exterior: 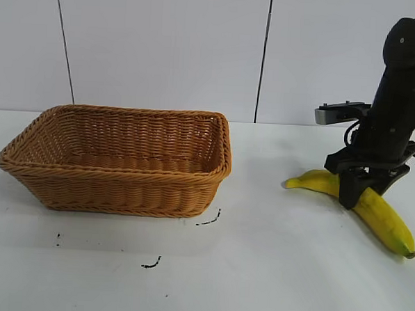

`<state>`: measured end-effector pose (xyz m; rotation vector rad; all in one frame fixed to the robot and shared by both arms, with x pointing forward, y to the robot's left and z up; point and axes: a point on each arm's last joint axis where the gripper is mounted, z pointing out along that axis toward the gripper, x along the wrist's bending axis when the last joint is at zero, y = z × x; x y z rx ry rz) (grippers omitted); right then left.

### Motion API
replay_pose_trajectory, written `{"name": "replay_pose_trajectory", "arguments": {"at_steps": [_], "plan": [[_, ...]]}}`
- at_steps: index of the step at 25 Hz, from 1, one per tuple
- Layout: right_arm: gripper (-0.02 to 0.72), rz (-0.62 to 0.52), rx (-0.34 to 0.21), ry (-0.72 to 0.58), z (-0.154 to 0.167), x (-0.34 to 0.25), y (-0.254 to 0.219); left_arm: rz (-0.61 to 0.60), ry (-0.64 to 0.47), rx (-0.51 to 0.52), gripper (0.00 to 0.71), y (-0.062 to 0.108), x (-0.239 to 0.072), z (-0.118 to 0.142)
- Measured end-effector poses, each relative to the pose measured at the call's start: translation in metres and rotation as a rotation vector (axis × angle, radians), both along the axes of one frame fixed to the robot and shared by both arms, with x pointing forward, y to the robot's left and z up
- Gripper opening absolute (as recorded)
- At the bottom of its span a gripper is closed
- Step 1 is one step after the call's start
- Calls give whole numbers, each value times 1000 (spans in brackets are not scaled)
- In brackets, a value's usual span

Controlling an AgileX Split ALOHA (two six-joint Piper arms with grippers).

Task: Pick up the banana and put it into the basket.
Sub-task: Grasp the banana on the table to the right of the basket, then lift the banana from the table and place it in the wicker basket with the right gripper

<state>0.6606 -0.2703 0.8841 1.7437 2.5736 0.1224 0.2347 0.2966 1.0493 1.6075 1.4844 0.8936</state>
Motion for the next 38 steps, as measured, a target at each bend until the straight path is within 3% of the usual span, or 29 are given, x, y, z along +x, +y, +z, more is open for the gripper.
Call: {"name": "replay_pose_trajectory", "arguments": {"at_steps": [6,14,17,25,31,38], "plan": [[319,27,-36,10,13,-1,-3,0,0,0,695,0,0,0],[319,4,-13,-71,107,12,-1,0,0,0,695,0,0,0],[319,-27,9,-175,144,23,1,0,0,0,695,0,0,0],[319,-4,24,-330,192,34,2,0,0,0,695,0,0,0],[319,132,13,-403,206,35,27,0,0,0,695,0,0,0],[319,390,28,-526,202,34,108,0,0,0,695,0,0,0]]}}
